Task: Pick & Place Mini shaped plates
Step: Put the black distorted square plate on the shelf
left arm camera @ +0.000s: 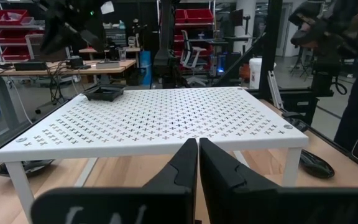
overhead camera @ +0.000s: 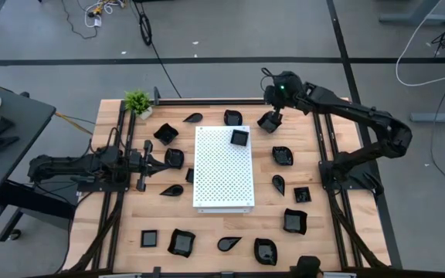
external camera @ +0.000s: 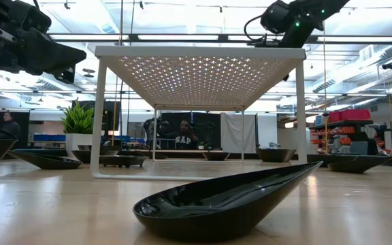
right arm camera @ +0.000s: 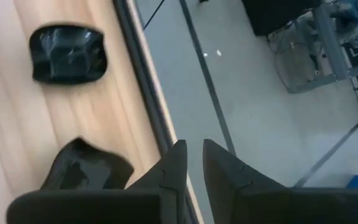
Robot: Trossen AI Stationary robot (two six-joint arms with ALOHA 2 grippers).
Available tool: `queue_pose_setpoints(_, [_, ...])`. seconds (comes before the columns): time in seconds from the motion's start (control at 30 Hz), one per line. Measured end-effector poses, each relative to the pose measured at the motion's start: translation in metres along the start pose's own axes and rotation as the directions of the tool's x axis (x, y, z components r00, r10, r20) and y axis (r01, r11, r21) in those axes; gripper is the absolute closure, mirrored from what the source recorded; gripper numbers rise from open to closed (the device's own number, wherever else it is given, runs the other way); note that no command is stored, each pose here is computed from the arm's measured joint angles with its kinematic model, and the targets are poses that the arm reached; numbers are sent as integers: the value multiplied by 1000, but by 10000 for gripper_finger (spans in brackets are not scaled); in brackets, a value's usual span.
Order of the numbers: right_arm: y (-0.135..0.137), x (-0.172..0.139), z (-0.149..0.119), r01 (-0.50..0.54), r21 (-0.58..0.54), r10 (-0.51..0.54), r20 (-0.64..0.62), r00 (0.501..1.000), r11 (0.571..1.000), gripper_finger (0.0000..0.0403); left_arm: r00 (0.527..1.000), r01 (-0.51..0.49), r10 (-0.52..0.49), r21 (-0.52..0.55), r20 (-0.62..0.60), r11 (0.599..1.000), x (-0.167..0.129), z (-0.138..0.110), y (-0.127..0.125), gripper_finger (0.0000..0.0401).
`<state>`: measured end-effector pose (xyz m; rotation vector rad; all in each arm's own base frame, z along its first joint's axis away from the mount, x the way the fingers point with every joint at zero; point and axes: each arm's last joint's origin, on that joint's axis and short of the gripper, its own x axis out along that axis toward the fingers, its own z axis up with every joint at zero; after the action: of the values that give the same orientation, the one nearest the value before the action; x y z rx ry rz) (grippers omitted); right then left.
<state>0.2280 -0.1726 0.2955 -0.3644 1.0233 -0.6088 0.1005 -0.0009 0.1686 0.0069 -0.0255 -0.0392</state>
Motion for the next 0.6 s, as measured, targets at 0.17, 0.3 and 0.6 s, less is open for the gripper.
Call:
queue_pose_setpoints(0.17, [12, 5, -2, -15, -19, 15, 9, 1000, 1000, 348, 1000, 0, 0, 0, 0, 1000, 0, 0, 0, 380])
queue_pose_setpoints(0.3, [15, 8, -2, -9, -13, 10, 33, 999, 1000, 348, 1000, 0, 0, 0, 0, 1000, 0, 0, 0, 380])
queue_pose_setpoints(0.6, [20, 1, 6, -18, -2, 18, 104, 994, 1000, 348, 1000, 0, 0, 0, 0, 1000, 0, 0, 0, 380])
